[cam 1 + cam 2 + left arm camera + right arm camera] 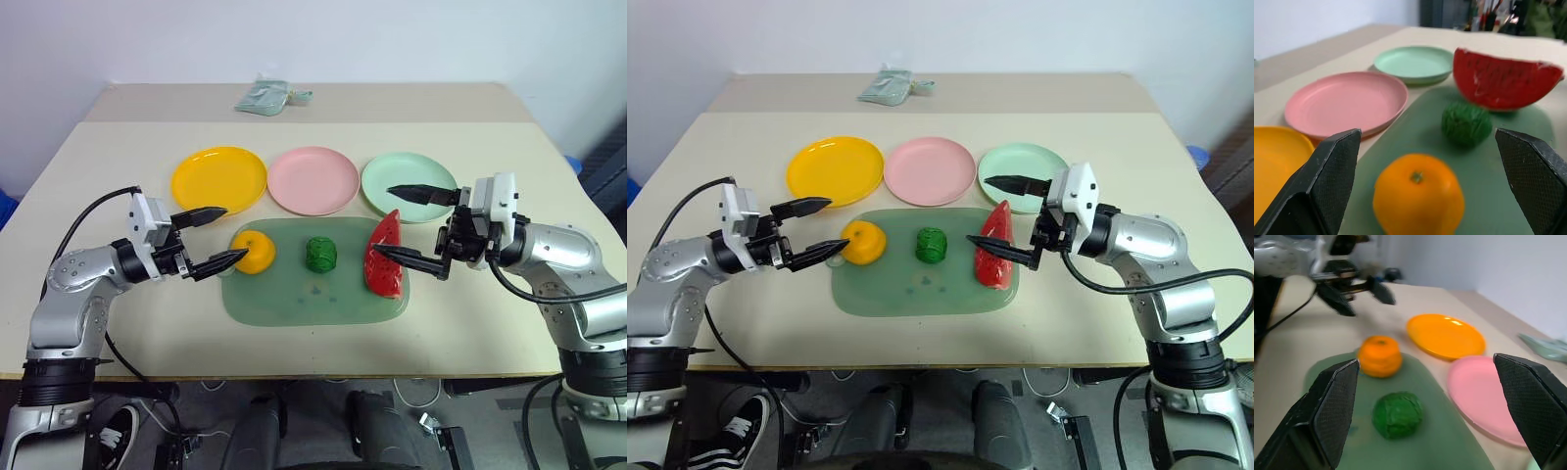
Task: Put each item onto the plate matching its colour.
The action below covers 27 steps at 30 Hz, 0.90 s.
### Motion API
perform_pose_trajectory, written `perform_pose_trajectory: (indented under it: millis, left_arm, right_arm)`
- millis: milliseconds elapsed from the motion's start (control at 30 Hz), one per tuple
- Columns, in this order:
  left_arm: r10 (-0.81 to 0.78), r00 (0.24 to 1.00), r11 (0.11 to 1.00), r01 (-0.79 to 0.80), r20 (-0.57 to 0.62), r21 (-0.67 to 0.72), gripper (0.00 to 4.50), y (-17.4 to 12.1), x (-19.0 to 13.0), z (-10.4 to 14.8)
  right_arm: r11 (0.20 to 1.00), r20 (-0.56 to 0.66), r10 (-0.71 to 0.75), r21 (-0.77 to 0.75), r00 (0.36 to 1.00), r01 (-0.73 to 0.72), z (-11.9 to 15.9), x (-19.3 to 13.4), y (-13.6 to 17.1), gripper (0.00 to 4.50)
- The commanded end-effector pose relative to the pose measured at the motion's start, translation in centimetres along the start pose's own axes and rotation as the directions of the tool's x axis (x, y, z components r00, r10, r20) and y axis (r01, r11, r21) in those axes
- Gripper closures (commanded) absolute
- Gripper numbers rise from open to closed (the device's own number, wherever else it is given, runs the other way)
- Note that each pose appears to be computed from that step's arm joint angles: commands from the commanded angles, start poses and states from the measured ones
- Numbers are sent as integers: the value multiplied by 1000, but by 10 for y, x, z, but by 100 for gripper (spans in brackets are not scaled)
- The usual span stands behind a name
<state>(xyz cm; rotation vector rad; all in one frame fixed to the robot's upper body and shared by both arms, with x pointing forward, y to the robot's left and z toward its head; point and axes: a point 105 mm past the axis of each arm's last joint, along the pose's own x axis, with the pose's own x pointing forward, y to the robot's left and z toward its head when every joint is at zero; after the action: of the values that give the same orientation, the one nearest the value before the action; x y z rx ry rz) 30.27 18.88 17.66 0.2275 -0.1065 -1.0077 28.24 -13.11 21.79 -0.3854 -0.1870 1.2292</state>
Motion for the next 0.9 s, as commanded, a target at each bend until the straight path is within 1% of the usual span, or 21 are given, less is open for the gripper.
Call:
perform_pose_trajectory:
  millis: [33, 167, 300, 367, 500, 567, 700, 767, 867, 900]
  left_arm:
    - [2, 1000, 998, -1, -7, 68, 0, -3, 4, 5]
    - [1, 1000, 1000, 0, -29, 24, 0, -3, 8, -3]
    - [-5, 995, 998, 11, -103, 62, 0, -3, 11, -16]
    - [-23, 995, 999, 27, -95, 40, 0, -5, 16, -18]
    - [-27, 992, 996, 37, -120, 78, 0, -5, 25, -25]
    - [-11, 989, 993, 28, -147, 113, 0, -2, 28, -30]
    - [-33, 982, 993, 53, -187, 102, 0, -6, 31, -42]
    - [-36, 970, 991, 64, -240, 113, 0, -7, 31, -54]
    - [-47, 957, 993, 77, -286, 93, 0, -10, 29, -65]
    - [-48, 964, 994, 71, -261, 78, 26, -10, 30, -63]
  right_arm:
    - [996, -31, 85, -11, 996, -86, 10, 2, 4, 3]
    - [991, -65, 137, 16, 988, -136, 22, 2, 5, 3]
    - [989, -60, 145, 28, 988, -143, 30, 5, 7, 3]
    - [990, -69, 140, 42, 988, -137, 29, 5, 8, 3]
    - [987, -70, 139, 89, 988, -133, 28, 4, 12, 3]
    - [988, -70, 133, 88, 989, -126, 27, 4, 14, 3]
    - [990, -64, 116, 85, 991, -110, 28, 4, 14, 3]
    - [991, -64, 109, 88, 992, -104, 27, 4, 13, 3]
    - [989, -61, 109, 103, 992, -102, 26, 5, 14, 3]
    - [989, -59, 108, 105, 992, -101, 26, 5, 14, 1]
